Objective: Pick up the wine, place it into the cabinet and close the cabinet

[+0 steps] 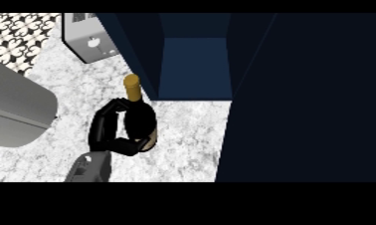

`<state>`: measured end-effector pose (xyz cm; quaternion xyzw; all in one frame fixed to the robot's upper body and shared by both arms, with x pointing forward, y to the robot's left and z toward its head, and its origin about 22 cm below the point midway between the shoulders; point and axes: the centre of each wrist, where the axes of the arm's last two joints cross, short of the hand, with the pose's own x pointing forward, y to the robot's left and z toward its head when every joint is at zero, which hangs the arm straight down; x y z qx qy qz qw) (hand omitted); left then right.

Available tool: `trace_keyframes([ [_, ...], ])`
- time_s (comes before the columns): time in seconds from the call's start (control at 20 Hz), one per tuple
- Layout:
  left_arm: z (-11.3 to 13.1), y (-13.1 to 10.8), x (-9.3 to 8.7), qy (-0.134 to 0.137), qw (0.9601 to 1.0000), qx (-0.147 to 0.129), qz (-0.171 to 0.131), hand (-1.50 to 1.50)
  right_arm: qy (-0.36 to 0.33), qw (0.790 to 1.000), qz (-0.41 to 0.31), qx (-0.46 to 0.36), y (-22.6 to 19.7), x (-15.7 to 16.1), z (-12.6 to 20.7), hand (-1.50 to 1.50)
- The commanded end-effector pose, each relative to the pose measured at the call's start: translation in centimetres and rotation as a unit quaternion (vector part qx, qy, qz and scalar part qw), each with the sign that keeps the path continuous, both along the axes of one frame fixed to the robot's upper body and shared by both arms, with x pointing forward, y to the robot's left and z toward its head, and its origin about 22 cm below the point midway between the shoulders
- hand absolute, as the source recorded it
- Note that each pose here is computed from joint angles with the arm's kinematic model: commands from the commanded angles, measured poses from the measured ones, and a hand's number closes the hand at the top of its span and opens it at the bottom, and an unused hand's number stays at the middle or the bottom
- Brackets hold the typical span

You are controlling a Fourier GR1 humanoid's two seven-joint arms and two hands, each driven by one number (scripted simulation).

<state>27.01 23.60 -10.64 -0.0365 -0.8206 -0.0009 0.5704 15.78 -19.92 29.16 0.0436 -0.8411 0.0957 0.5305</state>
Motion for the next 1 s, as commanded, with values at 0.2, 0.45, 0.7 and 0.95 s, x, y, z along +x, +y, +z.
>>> trace_keyframes([
  [0.2, 6.7, -6.1, 1.1, -0.025, 0.9974, -0.035, -0.057, 1.5, 0.015, 0.999, 0.04, 0.008, -0.3, -2.0, -0.7, -1.5],
  [0.45, 10.8, -7.7, 0.5, -0.025, 0.9953, -0.055, -0.076, 1.5, 0.012, 0.999, 0.037, 0.01, -1.6, -0.7, -0.6, -1.5],
  [0.7, 16.3, -11.0, 0.2, -0.02, 0.9961, -0.064, -0.058, 1.5, 0.019, 0.999, 0.033, 0.009, 0.2, -0.9, 0.3, -1.5],
  [0.95, 20.4, -13.8, 1.2, -0.014, 0.9956, -0.07, -0.061, 1.5, 0.016, 0.999, 0.043, 0.007, -0.6, -2.5, -1.0, -1.5],
])
